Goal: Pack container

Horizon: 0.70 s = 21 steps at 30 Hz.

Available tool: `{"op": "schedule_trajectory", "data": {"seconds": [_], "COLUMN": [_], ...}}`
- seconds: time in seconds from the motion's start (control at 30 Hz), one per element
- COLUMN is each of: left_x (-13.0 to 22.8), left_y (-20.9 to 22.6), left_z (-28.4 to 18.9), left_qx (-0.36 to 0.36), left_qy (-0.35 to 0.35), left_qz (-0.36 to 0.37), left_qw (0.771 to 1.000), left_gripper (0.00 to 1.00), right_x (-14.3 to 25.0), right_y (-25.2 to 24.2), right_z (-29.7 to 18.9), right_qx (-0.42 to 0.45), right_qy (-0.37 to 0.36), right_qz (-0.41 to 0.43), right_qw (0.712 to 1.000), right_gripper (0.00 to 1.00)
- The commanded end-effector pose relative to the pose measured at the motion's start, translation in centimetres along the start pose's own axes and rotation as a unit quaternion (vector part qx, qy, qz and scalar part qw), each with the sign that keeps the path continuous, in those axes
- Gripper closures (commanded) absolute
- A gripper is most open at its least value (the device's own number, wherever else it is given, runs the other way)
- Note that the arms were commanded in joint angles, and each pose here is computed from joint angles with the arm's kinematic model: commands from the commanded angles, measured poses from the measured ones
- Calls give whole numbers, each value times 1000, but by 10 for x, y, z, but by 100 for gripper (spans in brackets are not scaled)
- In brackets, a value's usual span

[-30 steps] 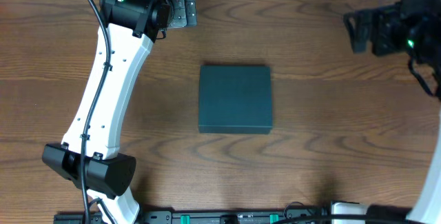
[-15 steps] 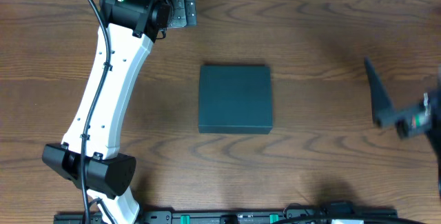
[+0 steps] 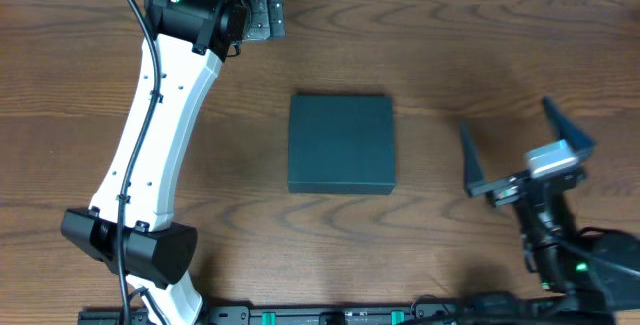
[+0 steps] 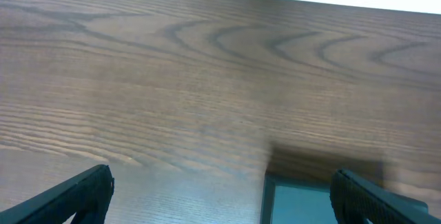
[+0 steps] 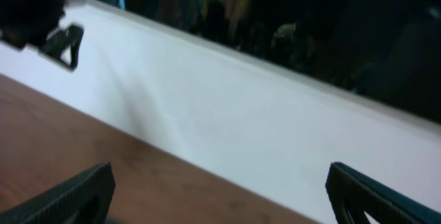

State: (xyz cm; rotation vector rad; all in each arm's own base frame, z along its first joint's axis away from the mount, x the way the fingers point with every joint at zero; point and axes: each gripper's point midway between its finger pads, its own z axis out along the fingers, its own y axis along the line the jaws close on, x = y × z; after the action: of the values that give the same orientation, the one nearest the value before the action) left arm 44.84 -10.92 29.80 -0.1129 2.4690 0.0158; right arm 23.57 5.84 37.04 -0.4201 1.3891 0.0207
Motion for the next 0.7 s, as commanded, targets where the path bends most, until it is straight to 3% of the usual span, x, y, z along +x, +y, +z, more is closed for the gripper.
{"op": "schedule_trajectory", "data": {"seconds": [0.0, 0.3, 0.67], "left_x": [2, 2, 2], "left_y": [3, 3, 3], "left_z": [4, 4, 4], "left_qx": [-8, -8, -8], "left_qy": [4, 4, 4], "left_qz": [3, 3, 3], "left_qw": [1000, 1000, 1000], "left_gripper": [1, 1, 1], "right_x": [23, 76, 107], "right_y": [10, 18, 12], "right_z": [-7, -17, -22], "right_qx": [-5, 16, 55], "right_qy": [-9, -23, -29], "right_qz": [20, 65, 129], "right_qw": [1000, 998, 990], "right_gripper": [1, 1, 1]}}
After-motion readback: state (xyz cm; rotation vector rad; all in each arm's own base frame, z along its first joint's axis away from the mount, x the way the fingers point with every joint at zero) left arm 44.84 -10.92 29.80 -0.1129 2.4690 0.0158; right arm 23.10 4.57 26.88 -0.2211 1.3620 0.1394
